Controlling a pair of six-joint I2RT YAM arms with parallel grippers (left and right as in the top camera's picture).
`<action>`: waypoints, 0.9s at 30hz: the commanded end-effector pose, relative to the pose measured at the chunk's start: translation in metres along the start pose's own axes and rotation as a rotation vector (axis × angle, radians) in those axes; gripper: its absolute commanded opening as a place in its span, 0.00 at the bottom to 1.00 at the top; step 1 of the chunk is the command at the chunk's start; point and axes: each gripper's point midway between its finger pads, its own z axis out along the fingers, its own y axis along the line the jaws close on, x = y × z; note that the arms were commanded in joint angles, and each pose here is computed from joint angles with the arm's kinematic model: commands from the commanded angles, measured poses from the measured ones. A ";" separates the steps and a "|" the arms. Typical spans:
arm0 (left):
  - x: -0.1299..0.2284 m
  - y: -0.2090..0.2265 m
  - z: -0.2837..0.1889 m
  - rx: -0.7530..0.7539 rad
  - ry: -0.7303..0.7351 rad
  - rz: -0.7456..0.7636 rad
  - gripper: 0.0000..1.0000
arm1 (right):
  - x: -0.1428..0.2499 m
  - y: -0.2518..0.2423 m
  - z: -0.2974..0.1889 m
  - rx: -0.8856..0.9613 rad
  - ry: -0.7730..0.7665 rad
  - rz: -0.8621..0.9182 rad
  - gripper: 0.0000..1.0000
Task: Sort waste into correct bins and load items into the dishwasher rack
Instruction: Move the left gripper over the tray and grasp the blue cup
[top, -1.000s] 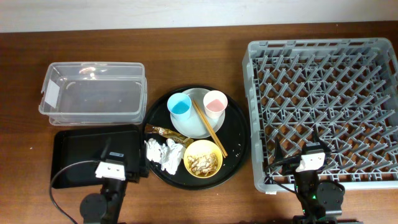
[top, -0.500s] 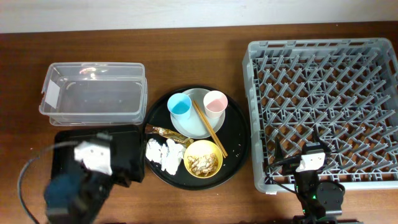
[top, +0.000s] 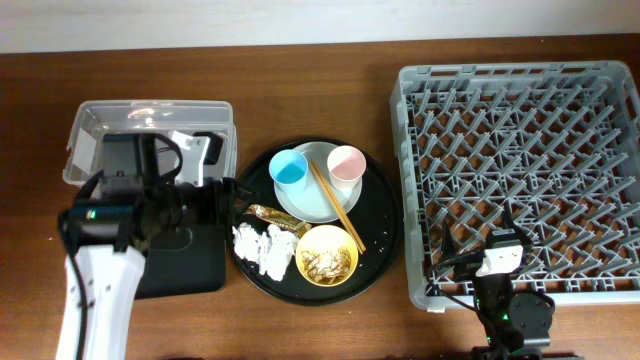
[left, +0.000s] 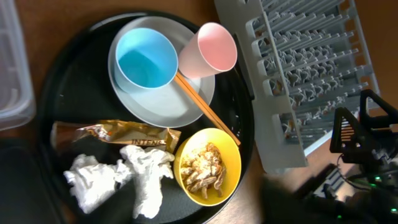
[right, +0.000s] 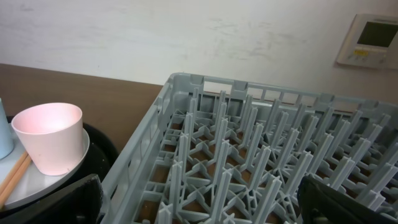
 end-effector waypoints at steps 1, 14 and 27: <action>0.000 -0.009 0.012 0.051 0.043 0.006 0.17 | 0.002 0.001 0.000 -0.005 0.003 -0.002 0.98; -0.032 0.027 0.070 -0.476 -0.089 -0.023 0.45 | 0.002 0.001 0.000 -0.005 0.003 -0.002 0.98; -0.026 0.071 0.156 -0.498 0.006 -0.091 0.45 | 0.002 0.001 0.000 -0.005 0.003 -0.002 0.99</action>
